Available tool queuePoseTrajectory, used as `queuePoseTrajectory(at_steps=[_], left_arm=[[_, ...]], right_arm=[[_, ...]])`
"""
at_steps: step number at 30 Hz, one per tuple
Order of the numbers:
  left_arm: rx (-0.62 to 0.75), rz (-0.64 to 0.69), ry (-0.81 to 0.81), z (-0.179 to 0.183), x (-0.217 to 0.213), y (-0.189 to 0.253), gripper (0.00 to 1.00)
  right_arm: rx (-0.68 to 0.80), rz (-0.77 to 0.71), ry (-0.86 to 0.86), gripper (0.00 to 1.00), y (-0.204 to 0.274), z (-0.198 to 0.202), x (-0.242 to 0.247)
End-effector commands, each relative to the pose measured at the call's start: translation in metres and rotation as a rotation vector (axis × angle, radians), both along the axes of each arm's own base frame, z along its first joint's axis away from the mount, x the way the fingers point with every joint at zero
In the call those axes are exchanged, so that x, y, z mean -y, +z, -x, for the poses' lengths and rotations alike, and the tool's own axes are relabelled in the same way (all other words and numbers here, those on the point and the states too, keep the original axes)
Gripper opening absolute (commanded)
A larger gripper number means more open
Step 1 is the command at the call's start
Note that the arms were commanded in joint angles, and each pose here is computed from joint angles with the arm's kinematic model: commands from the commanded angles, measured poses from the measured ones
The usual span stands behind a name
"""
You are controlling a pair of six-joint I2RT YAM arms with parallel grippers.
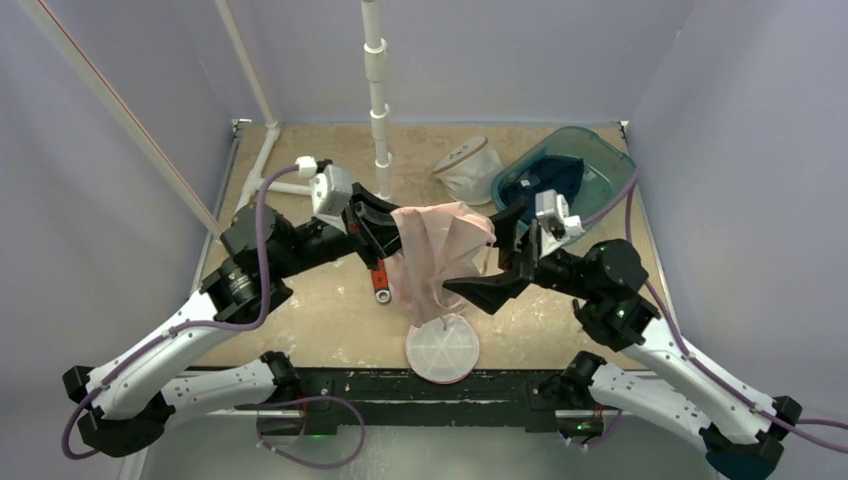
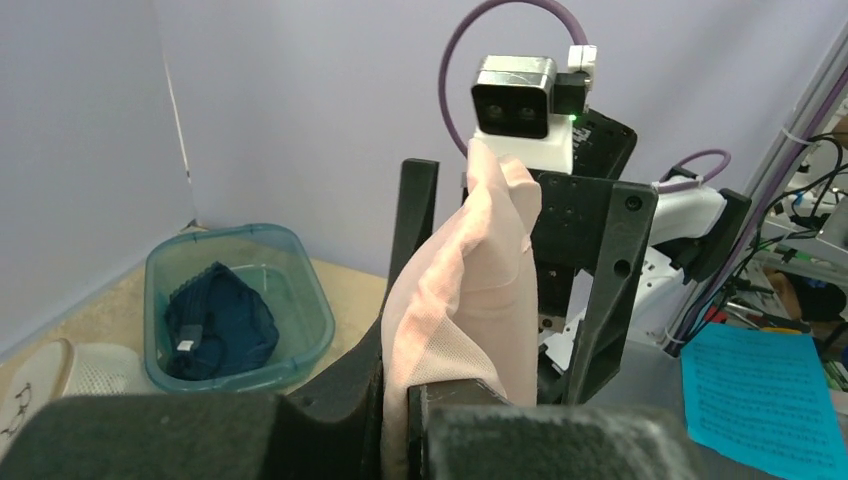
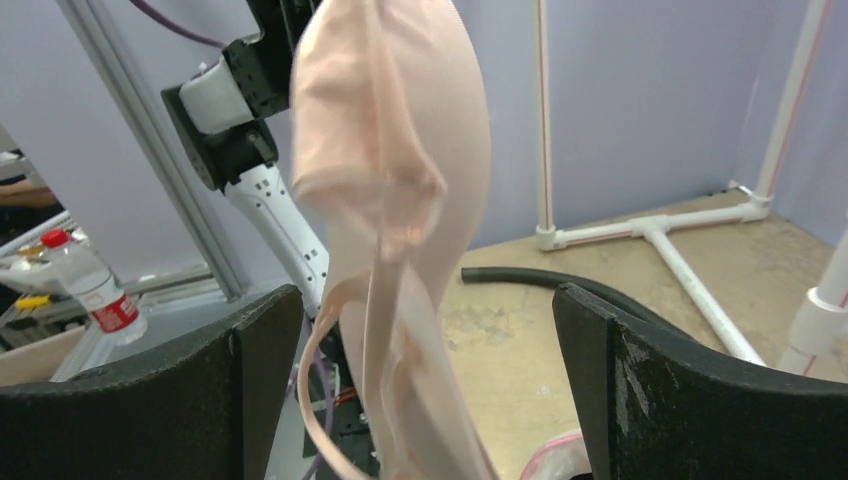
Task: Unzip the laundry bag and remove the bra
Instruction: Pick up the bra from the laundry bag.
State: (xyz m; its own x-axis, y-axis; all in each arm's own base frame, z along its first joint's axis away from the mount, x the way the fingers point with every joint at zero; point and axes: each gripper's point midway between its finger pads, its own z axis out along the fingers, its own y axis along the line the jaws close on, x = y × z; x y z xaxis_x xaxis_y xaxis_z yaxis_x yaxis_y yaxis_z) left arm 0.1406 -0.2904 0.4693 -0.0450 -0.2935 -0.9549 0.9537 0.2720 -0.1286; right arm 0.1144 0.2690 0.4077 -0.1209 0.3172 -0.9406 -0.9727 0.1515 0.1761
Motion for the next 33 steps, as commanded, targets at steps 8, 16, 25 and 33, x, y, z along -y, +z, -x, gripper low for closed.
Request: queuePoseTrajectory(at_steps=[8, 16, 25, 33], left_arm=[[0.066, 0.083, -0.074, 0.001, 0.016, 0.034, 0.0], [0.065, 0.095, -0.064, -0.003, 0.019, 0.034, 0.0], [-0.089, 0.019, 0.22, -0.04, -0.014, -0.02, 0.78], [-0.314, 0.027, 0.683, -0.068, -0.109, -0.094, 0.86]], right_arm=[[0.051, -0.007, 0.143, 0.62, 0.008, 0.006, -0.024], [0.037, 0.016, 0.125, 0.16, 0.0, 0.002, -0.025], [-0.059, 0.019, -0.222, 0.0, 0.01, -0.046, 0.003], [-0.211, 0.054, -0.652, 0.0, 0.011, -0.127, 0.033]])
